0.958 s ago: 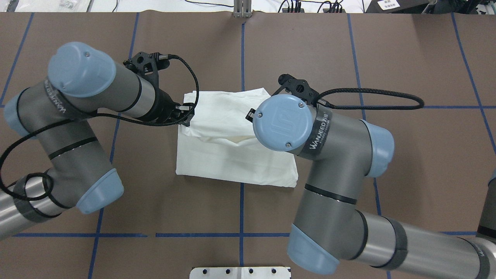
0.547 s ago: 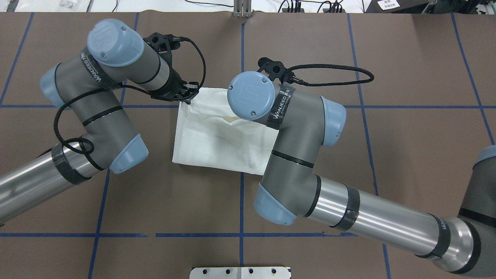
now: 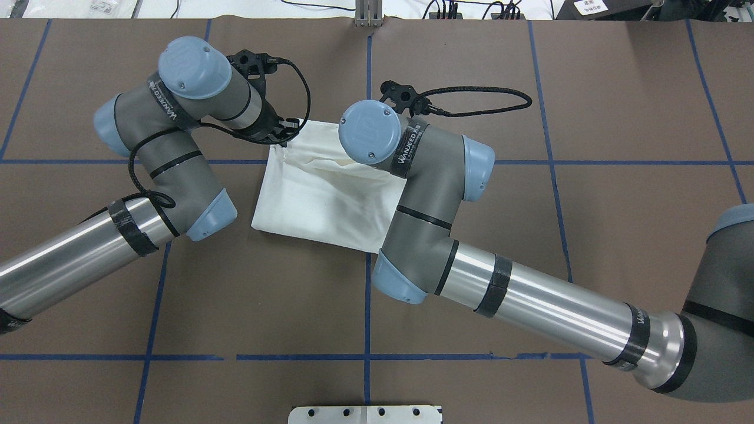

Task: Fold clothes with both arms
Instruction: 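Lift the near edge with both grippers and fold it toward the far edge, then open the left gripper and raise it away while the right gripper holds the fold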

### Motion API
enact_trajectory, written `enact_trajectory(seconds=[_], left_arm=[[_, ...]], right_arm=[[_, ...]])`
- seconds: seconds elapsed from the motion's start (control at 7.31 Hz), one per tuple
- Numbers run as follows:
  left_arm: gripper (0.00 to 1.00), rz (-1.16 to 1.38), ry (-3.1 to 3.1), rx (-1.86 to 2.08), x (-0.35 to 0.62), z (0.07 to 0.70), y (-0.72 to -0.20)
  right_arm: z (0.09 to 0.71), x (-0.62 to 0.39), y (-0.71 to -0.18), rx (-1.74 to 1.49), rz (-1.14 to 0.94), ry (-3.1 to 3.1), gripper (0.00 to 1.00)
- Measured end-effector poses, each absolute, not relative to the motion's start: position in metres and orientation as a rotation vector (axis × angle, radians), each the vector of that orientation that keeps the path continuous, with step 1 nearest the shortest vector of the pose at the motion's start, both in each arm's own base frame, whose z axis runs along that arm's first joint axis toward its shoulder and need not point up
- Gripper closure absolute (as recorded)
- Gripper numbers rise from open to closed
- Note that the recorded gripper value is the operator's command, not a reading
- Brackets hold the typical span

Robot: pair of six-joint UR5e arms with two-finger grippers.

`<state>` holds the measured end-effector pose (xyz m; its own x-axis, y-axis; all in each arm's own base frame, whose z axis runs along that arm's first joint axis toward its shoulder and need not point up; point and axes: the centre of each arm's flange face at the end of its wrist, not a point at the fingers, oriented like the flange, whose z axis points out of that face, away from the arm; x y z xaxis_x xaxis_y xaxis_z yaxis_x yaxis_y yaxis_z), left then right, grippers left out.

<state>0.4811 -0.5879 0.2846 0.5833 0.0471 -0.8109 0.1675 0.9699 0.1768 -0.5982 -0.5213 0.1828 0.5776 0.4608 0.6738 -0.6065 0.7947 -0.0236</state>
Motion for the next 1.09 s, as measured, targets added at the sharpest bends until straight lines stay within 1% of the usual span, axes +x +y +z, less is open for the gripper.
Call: enact_trajectory(seconds=[0.27,0.55,0.82,1.09], left_arm=[[0.00,-0.035,0.953,0.282,0.466,0.279,-0.591],[0.00,0.008,0.946,0.307,0.454,0.291,-0.582],[0.00,0.034,0.928,0.297,0.465,0.302,-0.574],[0.00,0.020,0.873,0.284,0.492,0.313,-0.591]], right_arm=[[0.170,-0.586,-0.537,0.167,0.587,-0.749,0.00],[0.167,-0.578,-0.545,0.141,0.554,-0.762,0.00],[0.168,-0.576,-0.546,0.139,0.544,-0.761,0.00],[0.170,-0.576,-0.546,0.142,0.536,-0.758,0.00]])
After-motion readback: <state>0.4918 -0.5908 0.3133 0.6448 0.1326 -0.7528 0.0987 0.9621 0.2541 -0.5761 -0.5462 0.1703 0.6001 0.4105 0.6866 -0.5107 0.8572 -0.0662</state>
